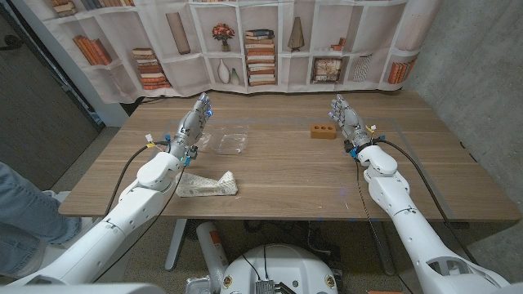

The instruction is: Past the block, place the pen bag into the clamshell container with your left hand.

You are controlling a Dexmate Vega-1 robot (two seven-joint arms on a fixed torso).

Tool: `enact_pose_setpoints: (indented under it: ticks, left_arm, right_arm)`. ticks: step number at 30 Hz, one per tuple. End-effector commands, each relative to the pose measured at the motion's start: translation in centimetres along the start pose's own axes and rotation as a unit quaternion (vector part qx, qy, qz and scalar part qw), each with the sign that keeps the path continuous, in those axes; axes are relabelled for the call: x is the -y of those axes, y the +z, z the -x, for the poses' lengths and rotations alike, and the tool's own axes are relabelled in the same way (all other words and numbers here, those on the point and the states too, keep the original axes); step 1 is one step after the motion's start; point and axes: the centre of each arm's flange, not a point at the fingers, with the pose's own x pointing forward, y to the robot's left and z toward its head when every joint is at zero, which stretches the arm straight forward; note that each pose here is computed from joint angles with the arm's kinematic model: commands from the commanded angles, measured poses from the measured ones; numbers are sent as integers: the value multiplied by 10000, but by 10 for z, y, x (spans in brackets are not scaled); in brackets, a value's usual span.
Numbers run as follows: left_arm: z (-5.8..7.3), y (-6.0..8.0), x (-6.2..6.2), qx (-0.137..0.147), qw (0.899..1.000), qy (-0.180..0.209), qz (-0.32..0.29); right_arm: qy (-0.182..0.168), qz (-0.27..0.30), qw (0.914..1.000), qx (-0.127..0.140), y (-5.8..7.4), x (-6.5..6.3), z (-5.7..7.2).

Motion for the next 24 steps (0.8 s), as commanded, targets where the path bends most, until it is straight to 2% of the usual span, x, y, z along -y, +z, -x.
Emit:
enact_pose_setpoints:
  ticks: [1,24]
  left_arm:
    - [18,13,3,258,9995,-51,-171]
    - [42,17,2,430,9984,-43,-359]
  right_arm:
    - [-37,-1,10000,3,1,4,2]
    - [-60,19,10000,54,3,3,5]
